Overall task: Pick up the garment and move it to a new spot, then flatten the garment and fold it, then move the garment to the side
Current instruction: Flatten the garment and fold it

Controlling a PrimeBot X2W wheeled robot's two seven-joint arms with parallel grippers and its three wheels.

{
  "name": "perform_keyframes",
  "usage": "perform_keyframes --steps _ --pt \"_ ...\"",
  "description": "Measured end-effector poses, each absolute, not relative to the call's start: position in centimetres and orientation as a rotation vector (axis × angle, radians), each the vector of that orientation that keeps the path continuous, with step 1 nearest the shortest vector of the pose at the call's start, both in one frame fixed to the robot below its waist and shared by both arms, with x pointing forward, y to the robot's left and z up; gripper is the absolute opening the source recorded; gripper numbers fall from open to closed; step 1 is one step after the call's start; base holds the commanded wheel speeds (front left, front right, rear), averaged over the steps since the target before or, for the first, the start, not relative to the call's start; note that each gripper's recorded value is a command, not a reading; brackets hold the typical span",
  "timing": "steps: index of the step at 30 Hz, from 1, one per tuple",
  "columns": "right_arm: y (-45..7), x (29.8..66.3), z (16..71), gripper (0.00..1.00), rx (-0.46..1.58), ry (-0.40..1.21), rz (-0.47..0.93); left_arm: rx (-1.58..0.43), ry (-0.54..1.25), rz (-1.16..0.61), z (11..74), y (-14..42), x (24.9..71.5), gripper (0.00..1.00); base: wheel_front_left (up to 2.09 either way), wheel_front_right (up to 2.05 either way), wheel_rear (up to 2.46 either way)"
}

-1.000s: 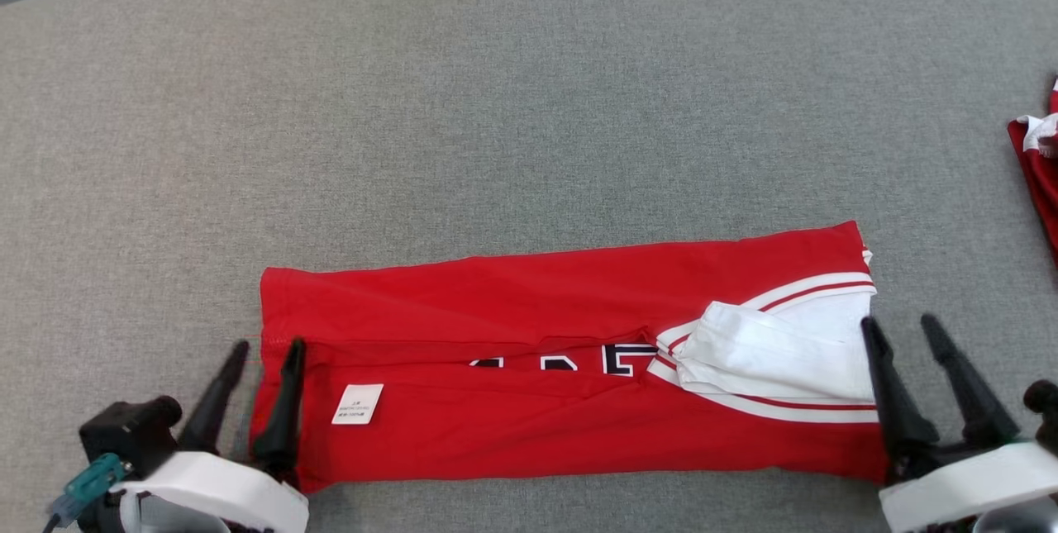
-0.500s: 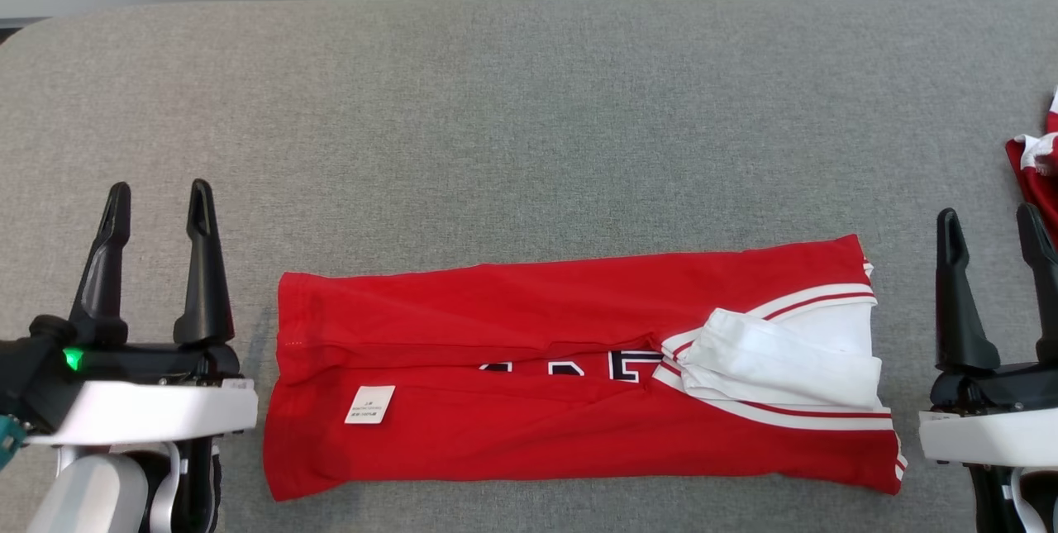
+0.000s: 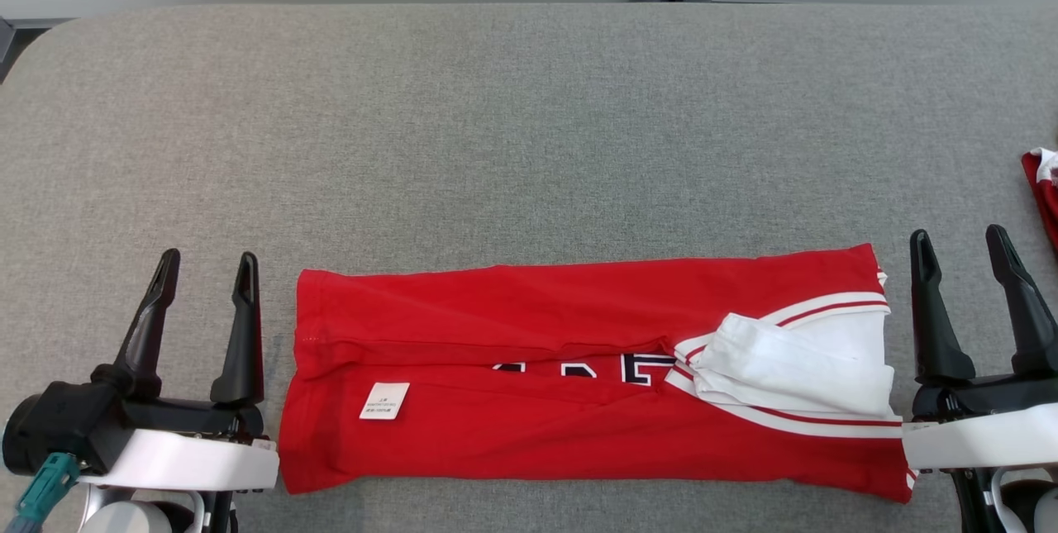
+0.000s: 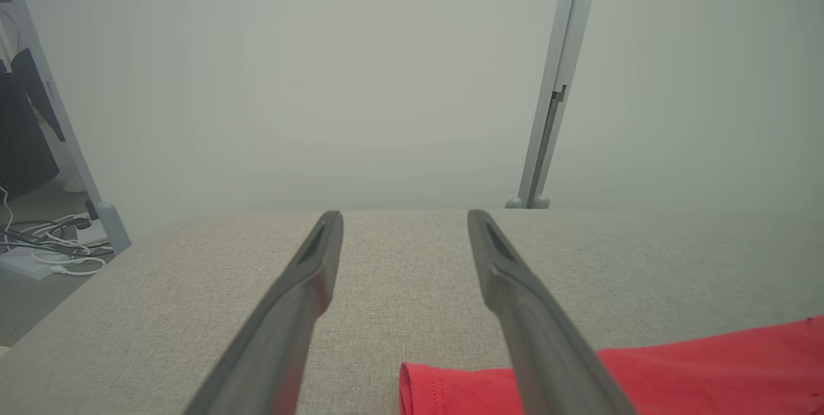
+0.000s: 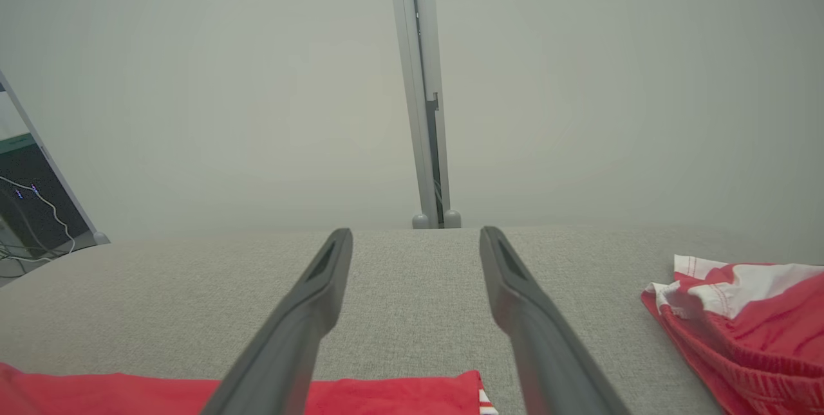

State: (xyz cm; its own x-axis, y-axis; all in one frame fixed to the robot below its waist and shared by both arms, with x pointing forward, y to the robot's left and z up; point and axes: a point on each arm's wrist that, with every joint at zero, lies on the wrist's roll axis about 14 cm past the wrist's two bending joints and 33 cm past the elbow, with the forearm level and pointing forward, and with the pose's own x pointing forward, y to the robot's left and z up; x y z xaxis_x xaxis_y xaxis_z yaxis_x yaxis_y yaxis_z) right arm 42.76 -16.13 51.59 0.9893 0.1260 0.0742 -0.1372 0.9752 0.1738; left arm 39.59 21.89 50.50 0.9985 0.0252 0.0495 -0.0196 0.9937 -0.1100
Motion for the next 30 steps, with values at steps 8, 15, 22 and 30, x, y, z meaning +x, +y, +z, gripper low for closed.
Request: perform_keyframes --steps 8,15,22,30 --pt "-16.5 42.5 51.5 1.00 0.171 -0.052 0.130 -0.102 -0.058 0.010 50.8 21.8 39.2 1.00 0.00 0.00 0.00" --pt "-17.1 41.7 47.1 1.00 0.177 0.094 0.109 -0.101 -0.044 0.001 50.6 21.6 39.1 1.00 0.00 0.00 0.00" --pt "-16.3 40.1 40.8 1.00 0.215 0.290 0.117 -0.106 -0.026 0.001 50.1 21.4 38.9 1.00 0.00 0.00 0.00" --pt "-15.1 38.2 36.7 1.00 0.259 0.422 0.128 -0.106 -0.026 0.001 50.1 21.4 38.9 1.00 0.00 0.00 0.00"
